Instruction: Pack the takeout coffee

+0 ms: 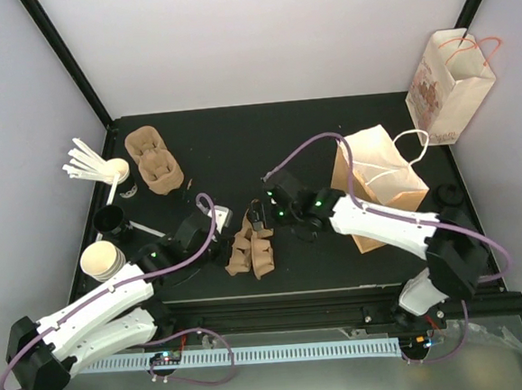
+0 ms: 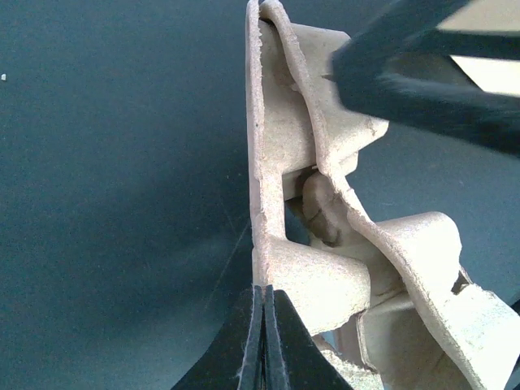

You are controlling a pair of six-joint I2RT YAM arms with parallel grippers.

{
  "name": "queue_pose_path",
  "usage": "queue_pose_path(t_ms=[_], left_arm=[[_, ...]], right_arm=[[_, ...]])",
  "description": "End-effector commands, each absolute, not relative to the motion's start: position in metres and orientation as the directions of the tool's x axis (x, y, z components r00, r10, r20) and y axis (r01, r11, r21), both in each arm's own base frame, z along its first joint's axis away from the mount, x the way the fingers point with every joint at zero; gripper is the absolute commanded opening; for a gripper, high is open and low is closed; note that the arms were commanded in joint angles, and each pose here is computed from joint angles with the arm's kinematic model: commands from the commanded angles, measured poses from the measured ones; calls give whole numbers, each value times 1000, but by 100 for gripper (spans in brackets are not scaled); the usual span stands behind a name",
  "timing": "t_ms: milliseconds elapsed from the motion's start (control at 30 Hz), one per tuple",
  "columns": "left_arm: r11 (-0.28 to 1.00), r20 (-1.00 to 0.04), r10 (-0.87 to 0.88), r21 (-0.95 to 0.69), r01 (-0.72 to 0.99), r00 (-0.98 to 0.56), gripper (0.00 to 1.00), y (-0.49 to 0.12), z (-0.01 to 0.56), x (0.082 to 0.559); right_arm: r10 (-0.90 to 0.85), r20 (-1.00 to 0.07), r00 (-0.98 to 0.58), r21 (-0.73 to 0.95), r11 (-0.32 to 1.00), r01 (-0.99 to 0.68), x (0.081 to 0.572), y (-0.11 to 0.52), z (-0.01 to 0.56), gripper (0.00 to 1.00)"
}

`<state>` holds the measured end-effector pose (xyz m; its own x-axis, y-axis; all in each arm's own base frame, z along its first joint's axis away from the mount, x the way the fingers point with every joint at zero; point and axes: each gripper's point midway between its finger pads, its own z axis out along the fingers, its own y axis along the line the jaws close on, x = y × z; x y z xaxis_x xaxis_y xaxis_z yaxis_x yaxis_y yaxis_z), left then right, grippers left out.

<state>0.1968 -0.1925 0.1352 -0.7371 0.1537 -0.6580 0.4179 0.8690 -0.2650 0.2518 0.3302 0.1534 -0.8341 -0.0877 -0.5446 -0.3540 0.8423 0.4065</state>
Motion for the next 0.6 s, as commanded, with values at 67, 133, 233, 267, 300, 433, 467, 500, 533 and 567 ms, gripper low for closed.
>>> queue_pose_path(t_ms=[67,133,233,267,300,433,467,500,533,567], left_arm=[[869,-677,122,-280,407,-726,2,-195,137,199],[868,-679,121,-281,408,-724,2,-194,136,198],[870,-681,120,-278,406,-722,2,-193,136,198],[872,-681,119,-277,404,-723,1,-192,135,198],[873,-681,118,-276,403,-723,2,-192,135,198],[884,-676,107,-272,381,-729,2,-188,132,199],[889,-675,103,-267,372,-730,1,-186,131,199],[895,-673,97,-262,360,-733,1,-184,129,200],[902,-671,91,-258,347,-736,2,-182,128,200],[910,-669,81,-253,329,-739,2,-179,127,201]], right_arm=[[12,-489,-872,338,925,-177,272,321,120,91],[21,-481,-877,339,926,-164,274,323,112,90],[30,-472,-881,321,937,-140,275,320,103,87],[31,-470,-882,317,939,-136,275,320,99,87],[32,-466,-884,308,943,-129,274,317,96,86],[59,-455,-888,288,954,-84,273,303,86,79],[70,-456,-887,288,955,-73,272,298,84,77],[81,-451,-889,285,957,-57,270,291,80,75],[96,-451,-887,285,957,-42,270,286,78,74],[105,-450,-887,286,958,-32,269,281,77,73]])
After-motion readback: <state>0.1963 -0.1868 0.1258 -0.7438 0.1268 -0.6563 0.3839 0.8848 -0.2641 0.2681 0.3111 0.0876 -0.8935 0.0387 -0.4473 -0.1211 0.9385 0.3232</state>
